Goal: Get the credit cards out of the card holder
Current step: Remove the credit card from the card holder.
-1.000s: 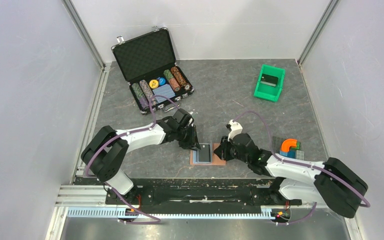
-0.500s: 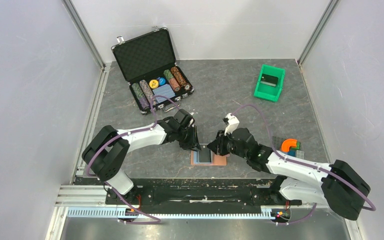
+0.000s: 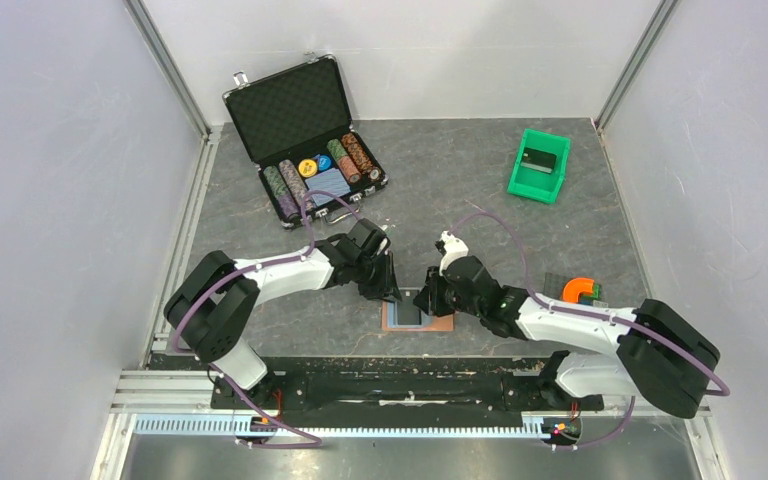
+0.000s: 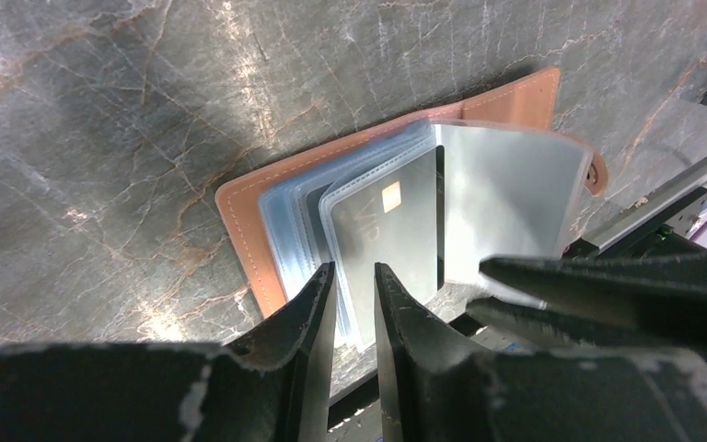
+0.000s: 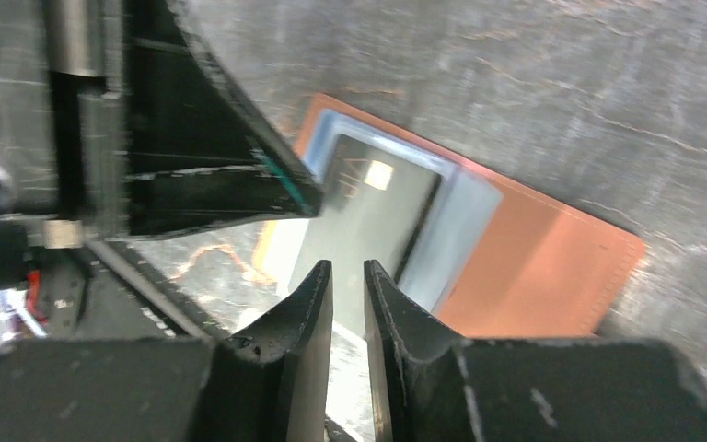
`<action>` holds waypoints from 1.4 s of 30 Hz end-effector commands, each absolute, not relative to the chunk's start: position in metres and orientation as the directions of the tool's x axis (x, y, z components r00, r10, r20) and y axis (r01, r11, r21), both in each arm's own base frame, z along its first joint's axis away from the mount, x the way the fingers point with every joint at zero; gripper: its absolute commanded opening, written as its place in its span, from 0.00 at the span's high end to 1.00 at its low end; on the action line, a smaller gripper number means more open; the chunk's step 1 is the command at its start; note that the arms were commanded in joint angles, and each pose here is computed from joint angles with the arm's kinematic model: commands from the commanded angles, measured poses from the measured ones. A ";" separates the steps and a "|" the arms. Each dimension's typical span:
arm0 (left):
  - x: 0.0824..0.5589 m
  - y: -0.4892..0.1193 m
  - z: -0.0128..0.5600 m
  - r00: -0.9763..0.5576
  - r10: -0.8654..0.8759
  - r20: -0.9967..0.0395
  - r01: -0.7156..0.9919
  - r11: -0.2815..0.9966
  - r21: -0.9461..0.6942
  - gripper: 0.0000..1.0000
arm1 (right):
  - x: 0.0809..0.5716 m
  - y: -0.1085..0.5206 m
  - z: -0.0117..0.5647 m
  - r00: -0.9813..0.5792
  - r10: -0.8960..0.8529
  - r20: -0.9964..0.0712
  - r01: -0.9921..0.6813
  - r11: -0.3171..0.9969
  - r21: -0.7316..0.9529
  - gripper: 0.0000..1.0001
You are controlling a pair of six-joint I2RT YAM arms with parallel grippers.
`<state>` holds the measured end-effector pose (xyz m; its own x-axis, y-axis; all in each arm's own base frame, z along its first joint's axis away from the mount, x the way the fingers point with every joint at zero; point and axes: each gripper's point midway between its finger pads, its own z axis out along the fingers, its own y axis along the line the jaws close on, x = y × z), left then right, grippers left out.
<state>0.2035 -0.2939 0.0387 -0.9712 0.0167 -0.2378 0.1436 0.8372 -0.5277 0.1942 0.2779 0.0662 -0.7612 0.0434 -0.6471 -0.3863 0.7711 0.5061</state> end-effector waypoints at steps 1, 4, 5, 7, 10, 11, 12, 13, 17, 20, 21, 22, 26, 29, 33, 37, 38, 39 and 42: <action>0.209 -0.296 0.049 -0.966 -0.008 -0.260 0.132 0.846 -0.516 0.72 | 0.208 0.256 0.053 -0.750 0.034 -0.660 -0.321 0.854 0.410 0.78; 0.209 -0.287 0.048 -0.963 -0.012 -0.267 0.123 0.867 -0.482 0.71 | 0.207 0.251 0.049 -0.737 0.021 -0.675 -0.352 0.842 0.410 0.77; 0.209 -0.285 0.050 -0.962 -0.015 -0.273 0.122 0.870 -0.478 0.71 | 0.207 0.252 0.050 -0.727 0.023 -0.686 -0.369 0.829 0.419 0.76; 0.209 -0.284 0.055 -0.959 -0.022 -0.281 0.122 0.868 -0.482 0.70 | 0.204 0.254 0.051 -0.713 0.024 -0.701 -0.413 0.793 0.447 0.76; 0.208 -0.290 0.067 -0.958 -0.024 -0.284 0.132 0.846 -0.517 0.69 | 0.201 0.256 0.049 -0.721 0.044 -0.691 -0.444 0.736 0.510 0.77; 0.207 -0.292 0.071 -0.958 -0.025 -0.285 0.136 0.837 -0.531 0.69 | 0.200 0.257 0.049 -0.726 0.045 -0.686 -0.454 0.717 0.528 0.77; 0.207 -0.294 0.074 -0.958 -0.025 -0.287 0.142 0.827 -0.544 0.69 | 0.198 0.257 0.047 -0.733 0.044 -0.679 -0.458 0.705 0.541 0.77; 0.207 -0.297 0.076 -0.958 -0.026 -0.287 0.145 0.819 -0.555 0.69 | 0.197 0.258 0.048 -0.733 0.050 -0.679 -0.466 0.689 0.554 0.78; 0.204 -0.306 0.074 -0.962 -0.015 -0.273 0.158 0.785 -0.599 0.69 | 0.192 0.259 0.050 -0.743 0.073 -0.665 -0.474 0.643 0.601 0.78; 0.202 -0.309 0.065 -0.967 -0.010 -0.253 0.151 0.780 -0.608 0.70 | 0.189 0.262 0.052 -0.751 0.081 -0.655 -0.478 0.617 0.624 0.79; 0.202 -0.309 0.062 -0.968 -0.006 -0.253 0.153 0.781 -0.605 0.70 | 0.188 0.264 0.052 -0.753 0.081 -0.653 -0.481 0.609 0.631 0.79; 0.201 -0.308 0.059 -0.968 -0.003 -0.251 0.153 0.783 -0.603 0.71 | 0.187 0.265 0.053 -0.756 0.081 -0.650 -0.483 0.602 0.636 0.79; 0.199 -0.305 0.051 -0.970 0.006 -0.243 0.153 0.793 -0.590 0.73 | 0.188 0.265 0.053 -0.757 0.086 -0.647 -0.477 0.604 0.639 0.79; 0.196 -0.303 0.045 -0.972 0.012 -0.233 0.151 0.795 -0.588 0.75 | 0.190 0.264 0.049 -0.764 0.085 -0.640 -0.463 0.619 0.635 0.79; 0.192 -0.299 0.039 -0.975 0.012 -0.224 0.144 0.799 -0.583 0.78 | 0.190 0.264 0.042 -0.783 0.078 -0.617 -0.440 0.631 0.639 0.79; 0.188 -0.295 0.033 -0.977 0.014 -0.214 0.138 0.807 -0.575 0.79 | 0.189 0.265 0.036 -0.797 0.071 -0.600 -0.426 0.638 0.641 0.79; 0.188 -0.295 0.033 -0.976 0.014 -0.215 0.138 0.807 -0.574 0.79 | 0.189 0.265 0.036 -0.800 0.068 -0.596 -0.425 0.635 0.644 0.79; 0.187 -0.294 0.032 -0.977 0.013 -0.214 0.136 0.809 -0.573 0.79 | 0.188 0.266 0.036 -0.802 0.068 -0.594 -0.427 0.630 0.648 0.80; 0.185 -0.291 0.030 -0.978 0.010 -0.210 0.131 0.812 -0.568 0.79 | 0.186 0.268 0.038 -0.806 0.077 -0.587 -0.427 0.611 0.666 0.80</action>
